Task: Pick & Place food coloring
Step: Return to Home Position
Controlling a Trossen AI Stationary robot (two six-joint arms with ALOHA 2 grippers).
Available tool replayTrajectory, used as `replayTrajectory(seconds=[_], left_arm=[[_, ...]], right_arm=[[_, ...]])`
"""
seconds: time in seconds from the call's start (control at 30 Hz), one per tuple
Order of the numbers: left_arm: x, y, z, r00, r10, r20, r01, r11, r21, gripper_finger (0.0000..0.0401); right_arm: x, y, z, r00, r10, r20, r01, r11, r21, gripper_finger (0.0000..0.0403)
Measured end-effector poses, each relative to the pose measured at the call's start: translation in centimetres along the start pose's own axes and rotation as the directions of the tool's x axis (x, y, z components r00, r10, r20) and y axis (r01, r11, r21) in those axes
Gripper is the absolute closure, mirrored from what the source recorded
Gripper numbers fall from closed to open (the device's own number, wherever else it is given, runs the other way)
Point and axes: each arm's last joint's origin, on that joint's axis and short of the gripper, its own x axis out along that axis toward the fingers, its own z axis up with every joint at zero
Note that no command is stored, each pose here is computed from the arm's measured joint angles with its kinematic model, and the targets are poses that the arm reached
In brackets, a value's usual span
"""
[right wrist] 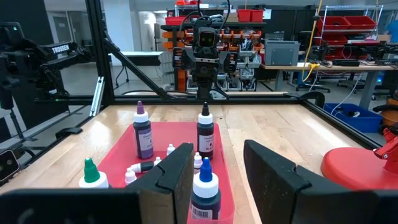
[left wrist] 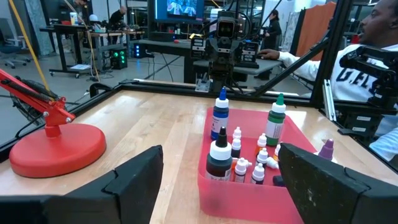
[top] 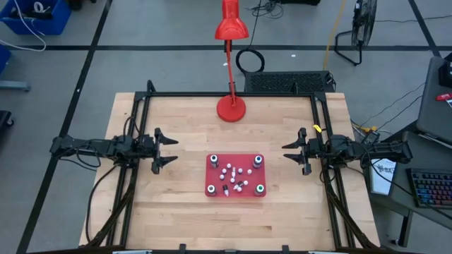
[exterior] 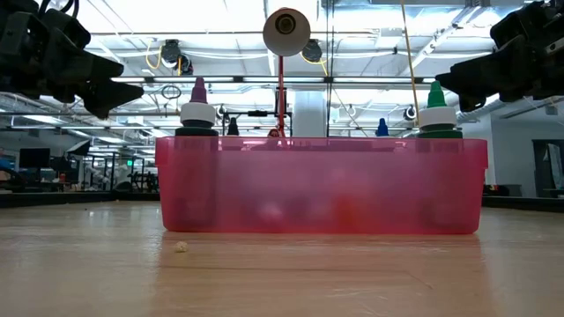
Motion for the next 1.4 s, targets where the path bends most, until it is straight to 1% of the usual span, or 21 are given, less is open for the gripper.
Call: replayTrajectory(seconds=[0.2, 0.57, 0.87, 1.17, 1.4], left_arm=[[0.00, 0.00, 0.00, 1.000, 0.000, 0.000, 0.000, 1.000, 0.000, 0.0095], [0.00, 0.00, 0.00, 1.000, 0.000, 0.000, 0.000, 1.000, 0.000, 0.0082], [0.00, 0.00, 0.00, 1.000, 0.000, 0.000, 0.000, 1.000, 0.000, 0.0091], [0.00, 0.00, 0.00, 1.000, 0.000, 0.000, 0.000, 1.000, 0.000, 0.0082], [0.00, 0.00, 0.00, 1.000, 0.000, 0.000, 0.000, 1.000, 0.000, 0.0088]], right_arm=[[0.00, 0.00, 0.00, 1.000, 0.000, 0.000, 0.000, 1.000, 0.000, 0.0273], [0.00, 0.00, 0.00, 1.000, 0.000, 0.000, 0.000, 1.000, 0.000, 0.0273], [0.00, 0.00, 0.01, 1.000, 0.000, 0.000, 0.000, 1.000, 0.000, 0.0273], [0.00, 0.00, 0.01, 1.000, 0.000, 0.001, 0.000, 1.000, 0.000, 0.0273], [0.00, 0.00, 0.00, 1.000, 0.000, 0.000, 0.000, 1.000, 0.000, 0.0273]])
